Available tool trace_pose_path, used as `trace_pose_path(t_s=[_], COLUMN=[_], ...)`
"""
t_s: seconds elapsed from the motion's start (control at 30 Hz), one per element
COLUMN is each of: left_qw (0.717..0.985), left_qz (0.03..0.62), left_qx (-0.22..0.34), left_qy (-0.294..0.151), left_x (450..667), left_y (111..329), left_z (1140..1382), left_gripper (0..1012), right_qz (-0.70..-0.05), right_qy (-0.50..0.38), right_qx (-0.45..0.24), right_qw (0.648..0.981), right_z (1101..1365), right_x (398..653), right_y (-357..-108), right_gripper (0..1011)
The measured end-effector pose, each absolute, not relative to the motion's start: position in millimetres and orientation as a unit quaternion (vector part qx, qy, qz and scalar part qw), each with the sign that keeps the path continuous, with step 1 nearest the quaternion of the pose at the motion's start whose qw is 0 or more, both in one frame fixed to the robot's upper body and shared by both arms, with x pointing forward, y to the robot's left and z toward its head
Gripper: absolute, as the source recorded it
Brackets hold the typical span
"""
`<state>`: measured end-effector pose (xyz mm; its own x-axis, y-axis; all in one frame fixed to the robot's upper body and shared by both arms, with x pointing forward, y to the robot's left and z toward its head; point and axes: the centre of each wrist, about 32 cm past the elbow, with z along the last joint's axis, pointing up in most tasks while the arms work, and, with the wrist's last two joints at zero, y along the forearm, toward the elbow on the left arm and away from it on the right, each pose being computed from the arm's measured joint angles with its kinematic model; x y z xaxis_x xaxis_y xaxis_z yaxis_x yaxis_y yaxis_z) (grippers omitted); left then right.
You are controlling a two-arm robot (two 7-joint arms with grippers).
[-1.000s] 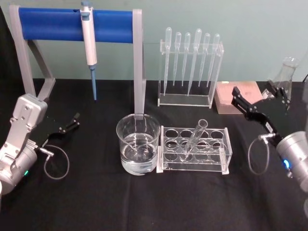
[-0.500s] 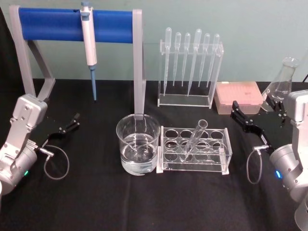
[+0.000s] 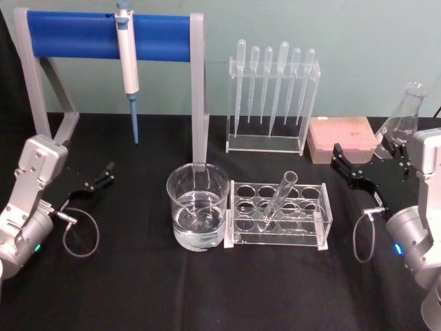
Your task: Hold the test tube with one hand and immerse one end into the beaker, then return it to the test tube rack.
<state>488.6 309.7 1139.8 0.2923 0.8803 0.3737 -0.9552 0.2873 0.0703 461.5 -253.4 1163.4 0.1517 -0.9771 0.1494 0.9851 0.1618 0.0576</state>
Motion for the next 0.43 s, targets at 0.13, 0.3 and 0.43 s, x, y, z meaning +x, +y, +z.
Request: trace_pose_path(t_s=[0.13, 0.3, 0.43], left_qw=[0.791, 0.791, 0.791], left_qz=[0.580, 0.580, 0.580], left_qx=[0.141, 0.141, 0.141], left_qy=[-0.132, -0.132, -0.132], left_x=[488.6, 488.6, 488.6], left_y=[309.7, 309.7, 309.7], left_z=[1139.8, 1139.8, 1139.8], left_gripper=[1000, 1000, 1000], right_qz=[-0.647, -0.647, -0.647], right_qy=[-0.076, -0.076, -0.077], right_qx=[-0.026, -0.026, -0.026], right_qw=[0.758, 0.758, 0.758], right_z=[1163.5, 1163.6, 1163.7], right_x=[461.5, 461.4, 461.4], right_y=[-253.1, -253.0, -252.9], right_gripper=[1000, 1002, 1002])
